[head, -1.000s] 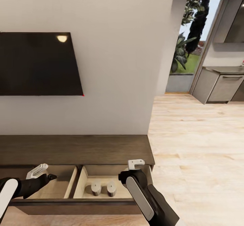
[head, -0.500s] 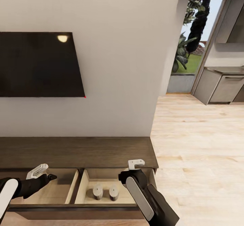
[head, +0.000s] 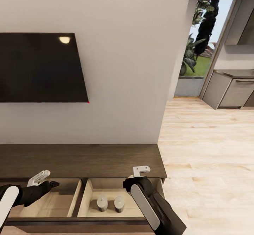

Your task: Place each of the two pumpkins and all three candles from the living room inside a cabinet in the living room (use any cabinet), then make sure every cabinet is closed, and position the cauldron so it is next to a table in the living room.

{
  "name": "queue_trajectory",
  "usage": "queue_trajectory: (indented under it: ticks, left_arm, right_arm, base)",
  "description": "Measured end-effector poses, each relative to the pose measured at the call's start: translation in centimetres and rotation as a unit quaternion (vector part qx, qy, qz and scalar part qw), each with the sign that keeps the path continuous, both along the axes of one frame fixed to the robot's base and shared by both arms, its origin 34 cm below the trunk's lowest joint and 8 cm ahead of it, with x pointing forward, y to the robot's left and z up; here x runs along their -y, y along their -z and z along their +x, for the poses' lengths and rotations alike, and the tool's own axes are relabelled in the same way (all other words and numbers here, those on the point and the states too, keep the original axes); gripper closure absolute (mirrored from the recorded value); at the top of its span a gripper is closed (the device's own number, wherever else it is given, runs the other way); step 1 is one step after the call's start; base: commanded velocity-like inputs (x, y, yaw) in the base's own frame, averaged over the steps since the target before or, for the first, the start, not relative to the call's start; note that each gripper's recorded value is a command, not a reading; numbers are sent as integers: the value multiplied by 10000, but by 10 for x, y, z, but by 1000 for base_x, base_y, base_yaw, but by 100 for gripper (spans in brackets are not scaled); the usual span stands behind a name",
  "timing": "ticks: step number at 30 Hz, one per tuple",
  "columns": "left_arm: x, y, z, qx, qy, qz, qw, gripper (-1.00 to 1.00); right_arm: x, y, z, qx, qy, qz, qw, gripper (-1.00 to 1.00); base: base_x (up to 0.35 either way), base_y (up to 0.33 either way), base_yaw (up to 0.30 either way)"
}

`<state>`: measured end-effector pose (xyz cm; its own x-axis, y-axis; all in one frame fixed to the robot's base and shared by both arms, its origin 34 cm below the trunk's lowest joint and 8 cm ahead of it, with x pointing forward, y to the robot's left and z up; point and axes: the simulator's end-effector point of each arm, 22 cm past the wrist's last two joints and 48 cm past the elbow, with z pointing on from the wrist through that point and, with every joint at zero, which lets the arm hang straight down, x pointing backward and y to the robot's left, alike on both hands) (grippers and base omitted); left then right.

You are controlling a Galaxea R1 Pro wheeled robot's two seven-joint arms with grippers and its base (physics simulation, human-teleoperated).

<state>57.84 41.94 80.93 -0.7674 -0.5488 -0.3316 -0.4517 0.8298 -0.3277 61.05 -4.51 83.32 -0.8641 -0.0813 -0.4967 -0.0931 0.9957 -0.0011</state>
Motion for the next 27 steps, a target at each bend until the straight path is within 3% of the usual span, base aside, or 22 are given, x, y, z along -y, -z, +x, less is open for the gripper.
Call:
queue_trajectory:
  ticks: [5, 8, 12, 17, 23, 27]
  left_arm:
    - [0, 5, 1, 17, 0, -15, 10000, -100]
    - [7, 7, 5, 111, 65, -152, 9998, -100]
    - [30, 1, 17, 430, 269, -615, 9968, -100]
    - [45, 1, 23, 633, 399, -960, 9926, -100]
    - [38, 18, 17, 604, 177, -1233, 9904, -100]
    - [33, 21, 18, 692, 57, -1381, 9880, -100]
  right_arm:
    - [0, 8, 0, -16, -5, -16, 10000, 100]
    - [0, 12, 1, -2, 14, -15, 10000, 100]
    - [1, 17, 6, 106, 133, 31, 9999, 100]
    - [11, 43, -1, -95, 199, -122, 9997, 100]
    - [15, 47, 11, -68, 246, -138, 9996, 100]
    - [31, 53, 19, -126, 540, -70, 9984, 100]
  base:
    - [0, 0, 0]
    - [0, 0, 0]
    - [0, 0, 0]
    - [0, 0, 0]
    - [0, 0, 0]
    - [0, 0, 0]
